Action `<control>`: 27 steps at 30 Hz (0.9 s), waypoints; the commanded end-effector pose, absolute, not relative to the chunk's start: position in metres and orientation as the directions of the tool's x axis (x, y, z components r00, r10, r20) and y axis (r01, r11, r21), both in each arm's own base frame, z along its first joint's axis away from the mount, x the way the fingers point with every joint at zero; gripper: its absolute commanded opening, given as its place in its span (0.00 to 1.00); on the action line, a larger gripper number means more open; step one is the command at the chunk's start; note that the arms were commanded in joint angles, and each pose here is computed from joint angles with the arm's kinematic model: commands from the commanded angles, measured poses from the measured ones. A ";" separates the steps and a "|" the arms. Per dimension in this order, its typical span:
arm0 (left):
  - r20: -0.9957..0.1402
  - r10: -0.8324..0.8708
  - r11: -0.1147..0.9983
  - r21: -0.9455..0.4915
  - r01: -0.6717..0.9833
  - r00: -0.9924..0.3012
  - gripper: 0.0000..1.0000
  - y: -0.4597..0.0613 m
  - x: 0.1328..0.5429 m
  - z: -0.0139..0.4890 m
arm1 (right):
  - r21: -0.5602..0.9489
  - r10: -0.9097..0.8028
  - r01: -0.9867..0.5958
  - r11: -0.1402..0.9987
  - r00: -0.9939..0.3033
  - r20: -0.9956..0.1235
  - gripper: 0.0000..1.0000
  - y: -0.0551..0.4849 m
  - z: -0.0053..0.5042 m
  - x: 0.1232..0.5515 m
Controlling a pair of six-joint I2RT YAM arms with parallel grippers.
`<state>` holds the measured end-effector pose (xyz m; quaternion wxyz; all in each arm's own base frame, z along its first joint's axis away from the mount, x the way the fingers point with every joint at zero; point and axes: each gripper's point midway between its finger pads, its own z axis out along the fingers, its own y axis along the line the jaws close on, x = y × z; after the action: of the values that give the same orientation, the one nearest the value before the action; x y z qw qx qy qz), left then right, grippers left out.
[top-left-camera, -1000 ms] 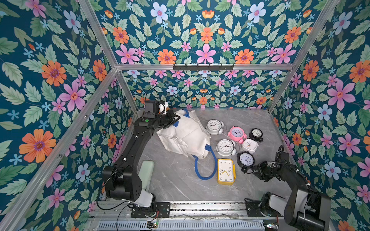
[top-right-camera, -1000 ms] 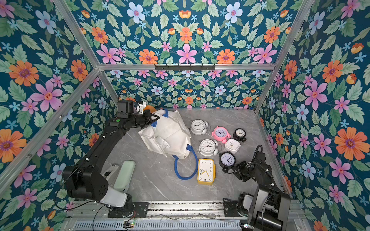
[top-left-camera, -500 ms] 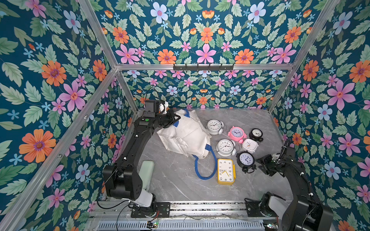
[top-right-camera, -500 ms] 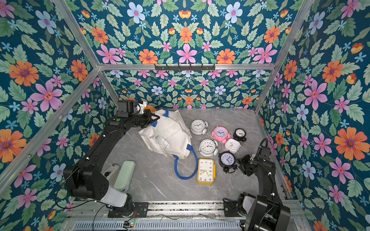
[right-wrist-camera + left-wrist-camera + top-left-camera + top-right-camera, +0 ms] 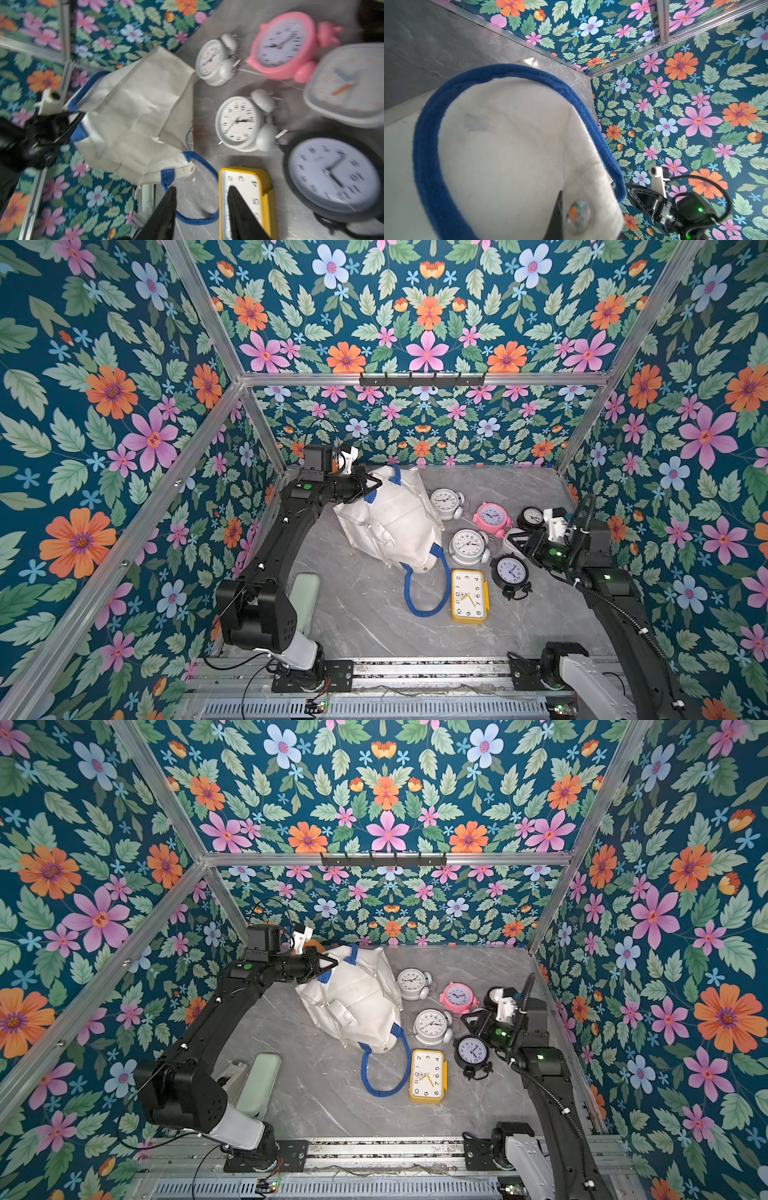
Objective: Take the alarm clock out of the canvas bag
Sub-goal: Pick up the alarm from the canvas bag.
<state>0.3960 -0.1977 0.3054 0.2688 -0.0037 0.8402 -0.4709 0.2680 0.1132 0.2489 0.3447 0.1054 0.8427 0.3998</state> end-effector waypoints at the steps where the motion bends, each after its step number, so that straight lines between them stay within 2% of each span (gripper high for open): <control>1: -0.508 -0.214 0.491 -0.795 0.358 -0.834 0.00 -0.209 0.393 0.323 | 0.638 0.329 -0.357 0.682 -0.630 -0.704 0.41 0.151 0.298 0.277; 6: -0.511 -0.197 0.470 -0.798 0.377 -0.837 0.00 -0.214 0.390 0.325 | 0.419 0.065 -0.648 0.636 -0.497 -0.866 0.41 0.238 0.323 0.250; 10: -0.513 -0.187 0.464 -0.798 0.385 -0.838 0.00 -0.218 0.387 0.325 | 0.310 -0.077 -0.755 0.578 -0.429 -0.900 0.41 0.295 0.319 0.239; 18: -0.498 -0.188 0.466 -0.804 0.369 -0.847 0.00 -0.224 0.385 0.321 | 0.263 -0.170 -0.821 0.507 -0.395 -0.903 0.39 0.357 0.302 0.240; 27: -0.458 -0.243 0.478 -0.824 0.306 -0.855 0.00 -0.223 0.391 0.321 | 0.227 -0.208 -0.781 0.582 -0.413 -0.887 0.35 0.371 0.262 0.267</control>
<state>0.3879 -0.2190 0.3053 0.2509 0.0122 0.8312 -0.4959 0.2549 0.3689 0.2633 0.4103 -0.3236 0.7802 0.3438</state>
